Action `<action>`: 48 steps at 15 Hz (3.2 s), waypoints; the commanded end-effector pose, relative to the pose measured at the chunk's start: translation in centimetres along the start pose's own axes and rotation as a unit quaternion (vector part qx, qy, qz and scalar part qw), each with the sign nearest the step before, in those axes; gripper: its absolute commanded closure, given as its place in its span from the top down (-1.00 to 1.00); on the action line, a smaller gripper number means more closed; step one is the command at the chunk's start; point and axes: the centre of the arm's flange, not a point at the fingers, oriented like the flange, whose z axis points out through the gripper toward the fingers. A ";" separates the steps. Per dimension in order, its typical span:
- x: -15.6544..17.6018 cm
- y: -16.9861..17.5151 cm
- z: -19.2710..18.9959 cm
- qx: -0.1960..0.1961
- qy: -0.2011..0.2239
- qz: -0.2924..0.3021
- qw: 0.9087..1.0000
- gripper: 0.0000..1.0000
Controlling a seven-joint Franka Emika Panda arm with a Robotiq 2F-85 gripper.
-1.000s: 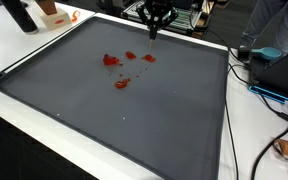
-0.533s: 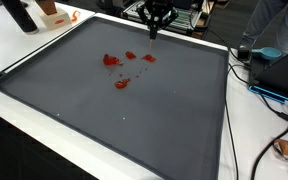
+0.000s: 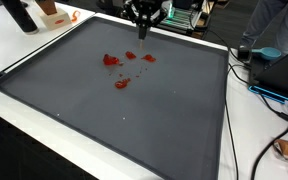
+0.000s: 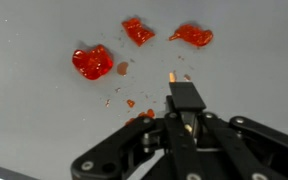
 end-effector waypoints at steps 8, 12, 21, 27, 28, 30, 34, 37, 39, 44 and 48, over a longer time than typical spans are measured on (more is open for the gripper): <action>1.1 12.1 3.4 -0.003 0.040 0.136 0.990 -0.94; 1.1 13.0 5.2 0.000 0.042 0.147 0.988 -0.94; 0.8 13.5 7.3 0.017 0.018 0.158 0.987 -0.94; 0.9 13.6 8.2 0.027 0.009 0.165 0.986 -0.94; 0.9 13.7 8.4 0.027 0.005 0.167 0.986 -0.94; 0.9 13.7 8.7 0.030 0.001 0.168 0.985 -0.94; 1.0 13.6 9.6 0.033 -0.012 0.169 0.985 -0.94; 1.0 13.6 10.2 0.036 -0.023 0.169 0.985 -0.94; 1.0 13.6 10.6 0.037 -0.029 0.170 0.984 -0.94; 1.1 13.6 10.7 0.038 -0.034 0.171 0.984 -0.94; 1.1 13.9 9.9 0.039 -0.032 0.173 0.984 -0.94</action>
